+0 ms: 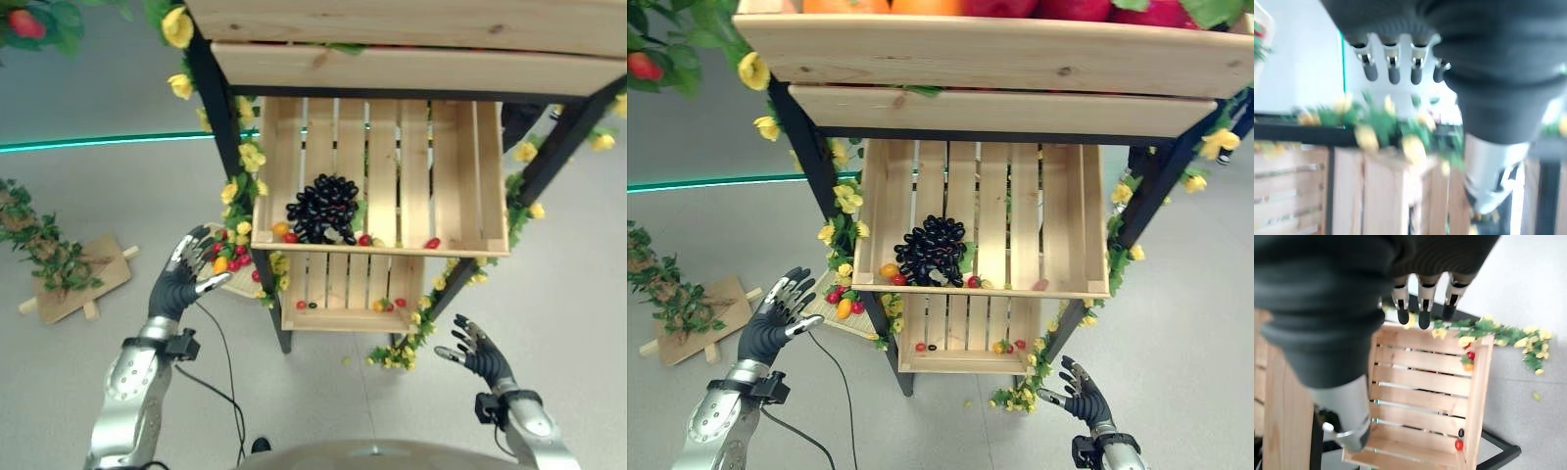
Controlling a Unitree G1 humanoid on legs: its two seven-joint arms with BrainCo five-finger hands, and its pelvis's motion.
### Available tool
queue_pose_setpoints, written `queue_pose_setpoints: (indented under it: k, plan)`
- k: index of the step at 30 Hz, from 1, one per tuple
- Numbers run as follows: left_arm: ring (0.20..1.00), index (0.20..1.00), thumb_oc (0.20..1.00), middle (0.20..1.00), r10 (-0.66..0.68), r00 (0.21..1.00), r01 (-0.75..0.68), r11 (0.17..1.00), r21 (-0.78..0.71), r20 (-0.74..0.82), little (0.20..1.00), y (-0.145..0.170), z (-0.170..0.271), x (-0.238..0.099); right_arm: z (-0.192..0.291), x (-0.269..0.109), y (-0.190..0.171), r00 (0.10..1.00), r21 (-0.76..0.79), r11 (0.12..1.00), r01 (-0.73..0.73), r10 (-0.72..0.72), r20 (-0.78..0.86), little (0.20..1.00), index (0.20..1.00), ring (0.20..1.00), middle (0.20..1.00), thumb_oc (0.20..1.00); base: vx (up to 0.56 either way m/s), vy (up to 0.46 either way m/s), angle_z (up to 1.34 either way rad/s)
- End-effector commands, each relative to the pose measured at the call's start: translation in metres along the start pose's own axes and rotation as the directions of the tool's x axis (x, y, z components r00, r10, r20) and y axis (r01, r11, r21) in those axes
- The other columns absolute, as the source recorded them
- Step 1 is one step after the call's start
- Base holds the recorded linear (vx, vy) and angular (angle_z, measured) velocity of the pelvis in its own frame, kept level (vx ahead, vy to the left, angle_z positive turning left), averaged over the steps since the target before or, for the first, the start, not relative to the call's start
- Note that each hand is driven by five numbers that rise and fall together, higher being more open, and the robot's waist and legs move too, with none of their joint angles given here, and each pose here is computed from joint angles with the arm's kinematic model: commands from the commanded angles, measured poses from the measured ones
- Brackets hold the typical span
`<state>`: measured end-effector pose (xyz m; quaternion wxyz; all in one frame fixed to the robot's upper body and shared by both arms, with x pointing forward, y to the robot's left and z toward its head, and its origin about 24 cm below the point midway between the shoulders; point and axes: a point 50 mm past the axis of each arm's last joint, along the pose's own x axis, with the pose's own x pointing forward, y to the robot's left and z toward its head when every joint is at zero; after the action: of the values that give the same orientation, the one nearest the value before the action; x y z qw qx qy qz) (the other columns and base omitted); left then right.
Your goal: Pick up the fruits from the basket on one side to the basket on the other side
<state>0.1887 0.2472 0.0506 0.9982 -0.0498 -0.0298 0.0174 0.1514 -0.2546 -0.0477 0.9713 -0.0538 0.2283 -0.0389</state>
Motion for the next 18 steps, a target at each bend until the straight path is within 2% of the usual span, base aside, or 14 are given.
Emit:
queue_pose_setpoints:
  k: [1, 4, 5, 6, 7, 9, 18]
  plan:
    - [1.000, 1.000, 1.000, 1.000, -0.006, 0.996, 0.006, 1.000, 0.005, 0.083, 1.000, 0.010, 0.013, 0.003, 0.043, 0.009, -0.010, 0.974, 0.011, 0.999, 0.051, -0.052, 0.221, 1.000, 1.000, 1.000, 1.000, 1.000, -0.02, -0.031, 0.27]
    - [1.000, 1.000, 1.000, 1.000, -0.026, 0.998, 0.022, 0.998, 0.054, 0.062, 1.000, 0.010, 0.011, 0.001, 0.049, 0.009, -0.011, 0.967, 0.013, 0.998, 0.058, -0.059, 0.247, 1.000, 1.000, 1.000, 1.000, 1.000, -0.02, -0.020, 0.35]
    - [0.937, 0.937, 0.937, 0.937, -0.023, 0.999, 0.021, 0.999, 0.045, 0.049, 0.937, 0.010, 0.007, 0.001, 0.050, 0.009, -0.011, 0.965, 0.010, 0.998, 0.061, -0.061, 0.255, 1.000, 1.000, 1.000, 1.000, 1.000, -0.02, -0.023, 0.33]
    - [0.736, 0.736, 0.736, 0.736, -0.017, 0.999, 0.015, 0.999, 0.034, 0.042, 0.736, 0.009, 0.005, 0.002, 0.051, 0.010, -0.011, 0.964, 0.011, 0.998, 0.065, -0.065, 0.259, 1.000, 1.000, 1.000, 1.000, 1.000, -0.02, -0.024, 0.37]
    - [0.464, 0.464, 0.464, 0.464, -0.019, 0.999, 0.018, 0.999, 0.033, 0.041, 0.464, 0.008, 0.004, 0.002, 0.052, 0.010, -0.011, 0.963, 0.008, 0.998, 0.069, -0.069, 0.262, 1.000, 1.000, 1.000, 1.000, 1.000, 0.05, -0.054, 0.31]
    - [0.200, 0.200, 0.200, 0.200, -0.032, 0.999, 0.030, 0.999, 0.045, 0.042, 0.200, 0.007, 0.005, 0.003, 0.053, 0.010, -0.010, 0.962, 0.006, 0.998, 0.064, -0.063, 0.267, 1.000, 1.000, 1.000, 1.000, 1.000, 0.06, -0.058, 0.57]
    - [0.200, 0.200, 0.200, 0.200, -0.086, 0.994, 0.077, 0.990, 0.118, 0.073, 0.200, -0.001, 0.014, 0.013, 0.058, 0.011, -0.013, 0.953, 0.003, 0.996, 0.092, -0.089, 0.291, 1.000, 1.000, 1.000, 1.000, 1.000, -0.03, -0.026, 0.46]
